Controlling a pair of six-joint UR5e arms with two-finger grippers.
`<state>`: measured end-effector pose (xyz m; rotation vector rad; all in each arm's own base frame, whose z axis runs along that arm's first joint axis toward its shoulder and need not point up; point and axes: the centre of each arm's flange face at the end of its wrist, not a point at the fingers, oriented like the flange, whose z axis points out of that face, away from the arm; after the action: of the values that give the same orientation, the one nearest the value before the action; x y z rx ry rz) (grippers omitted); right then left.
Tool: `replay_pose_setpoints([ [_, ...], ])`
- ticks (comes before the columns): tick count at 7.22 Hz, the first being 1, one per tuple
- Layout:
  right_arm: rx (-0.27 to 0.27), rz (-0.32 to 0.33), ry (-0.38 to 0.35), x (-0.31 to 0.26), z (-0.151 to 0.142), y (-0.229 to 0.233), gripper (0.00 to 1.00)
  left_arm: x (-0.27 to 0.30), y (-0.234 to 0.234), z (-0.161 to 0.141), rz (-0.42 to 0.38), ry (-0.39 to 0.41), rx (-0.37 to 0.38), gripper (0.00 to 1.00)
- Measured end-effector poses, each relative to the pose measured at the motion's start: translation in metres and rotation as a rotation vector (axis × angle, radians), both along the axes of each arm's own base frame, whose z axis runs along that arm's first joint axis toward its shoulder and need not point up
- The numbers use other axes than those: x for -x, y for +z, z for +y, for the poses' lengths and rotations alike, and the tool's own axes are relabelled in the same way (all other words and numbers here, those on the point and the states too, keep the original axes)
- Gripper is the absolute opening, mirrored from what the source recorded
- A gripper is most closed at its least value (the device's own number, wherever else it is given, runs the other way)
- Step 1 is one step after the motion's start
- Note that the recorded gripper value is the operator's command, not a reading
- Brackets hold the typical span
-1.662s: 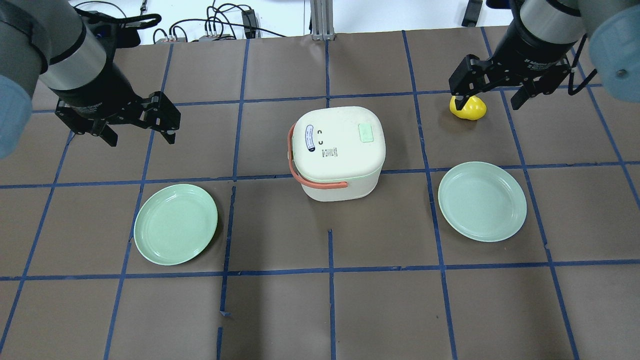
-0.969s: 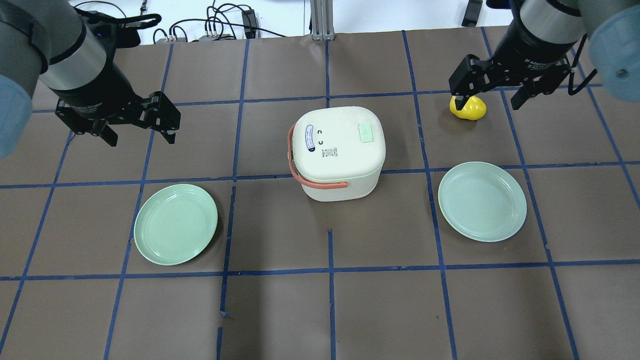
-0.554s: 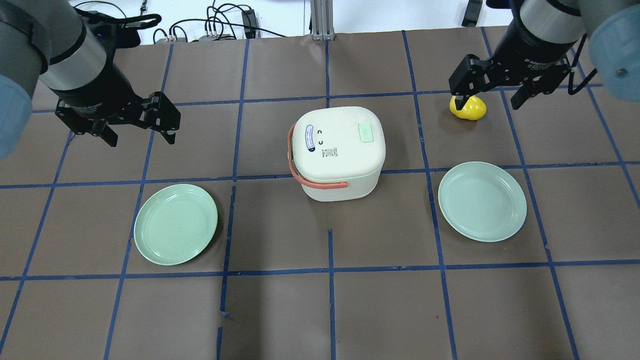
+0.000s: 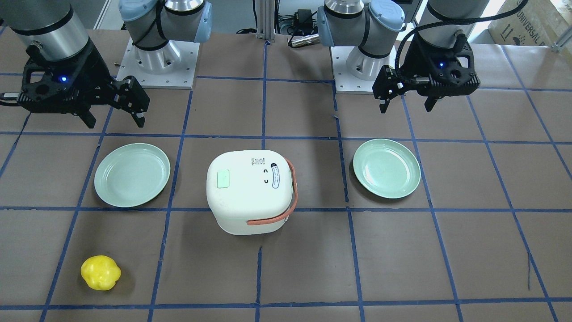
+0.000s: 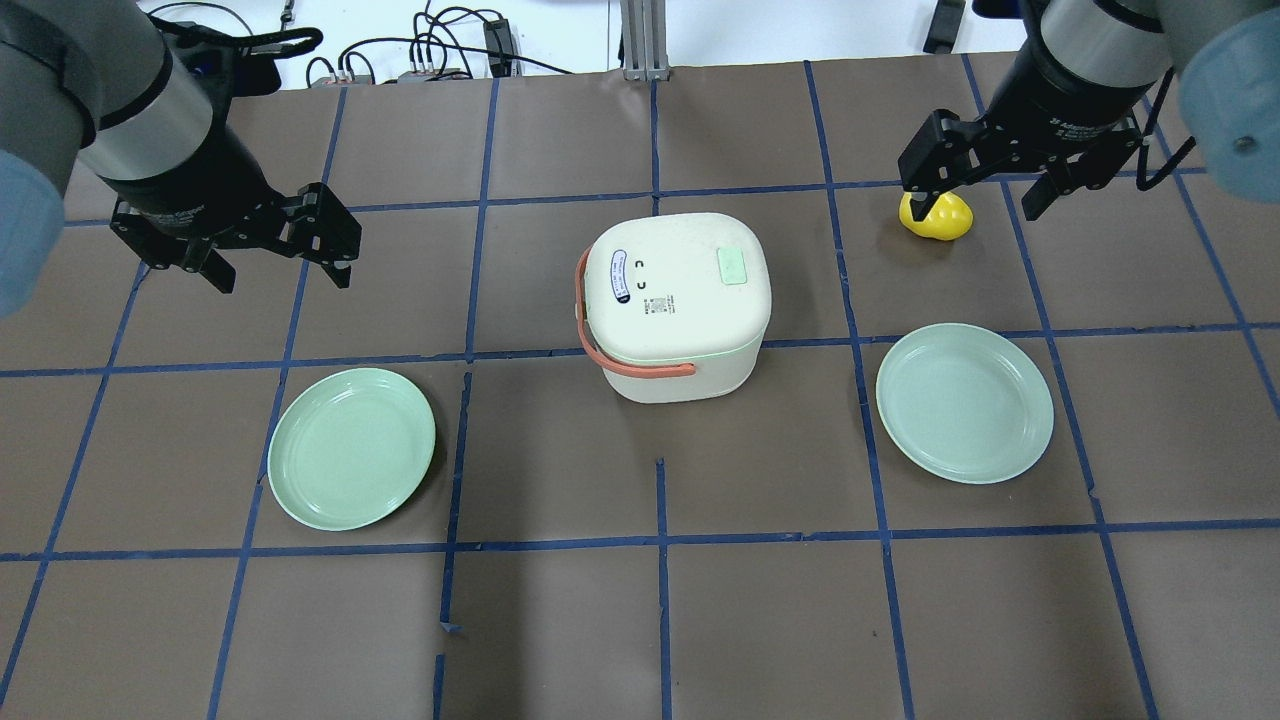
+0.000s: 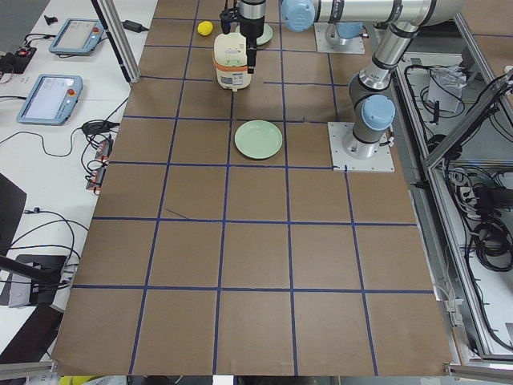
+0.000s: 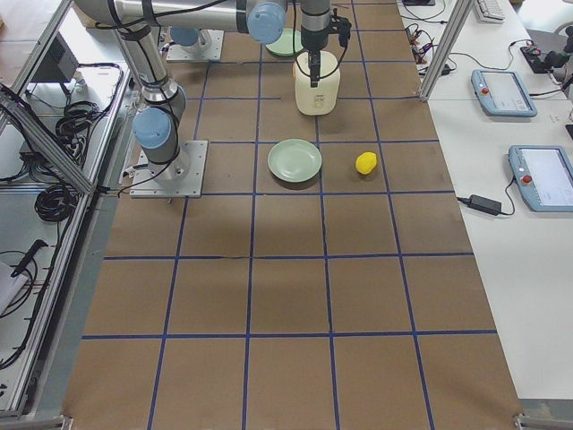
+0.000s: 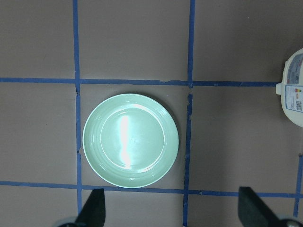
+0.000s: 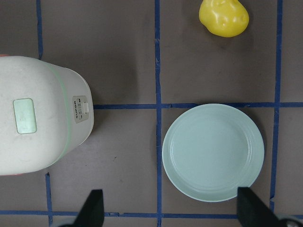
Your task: Press rice cooker button
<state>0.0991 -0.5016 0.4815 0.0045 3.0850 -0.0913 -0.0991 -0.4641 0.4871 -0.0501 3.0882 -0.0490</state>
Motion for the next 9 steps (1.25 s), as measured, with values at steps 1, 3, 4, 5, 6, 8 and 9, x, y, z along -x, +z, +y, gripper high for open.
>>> replay_pose_setpoints([
  [1, 0.001, 0.0, 0.0, 0.0, 0.0, 0.0, 0.98, 0.0, 0.0, 0.0, 0.0, 0.0, 0.0, 1.0],
  [3, 0.004, -0.001, 0.002, 0.0, -0.001, 0.0, 0.38, 0.0, 0.0, 0.0, 0.0, 0.0, 0.0, 1.0],
  [4, 0.008, -0.001, 0.009, 0.0, -0.002, 0.0, 0.07, 0.0, 0.0, 0.0, 0.0, 0.0, 0.0, 1.0],
  [5, 0.017, -0.002, 0.028, 0.0, -0.003, 0.0, 0.05, 0.0, 0.0, 0.0, 0.0, 0.0, -0.001, 1.0],
  [6, 0.031, -0.005, 0.048, -0.001, -0.006, 0.0, 0.03, 0.0, 0.0, 0.0, 0.0, 0.0, 0.0, 1.0],
  [8, 0.048, -0.006, 0.061, -0.005, -0.008, 0.001, 0.03, 0.0, 0.0, 0.0, 0.0, 0.0, 0.0, 1.0],
  [9, 0.062, -0.005, 0.07, -0.016, -0.008, 0.002, 0.03, 0.0, 0.0, 0.0, 0.0, 0.0, 0.0, 1.0],
])
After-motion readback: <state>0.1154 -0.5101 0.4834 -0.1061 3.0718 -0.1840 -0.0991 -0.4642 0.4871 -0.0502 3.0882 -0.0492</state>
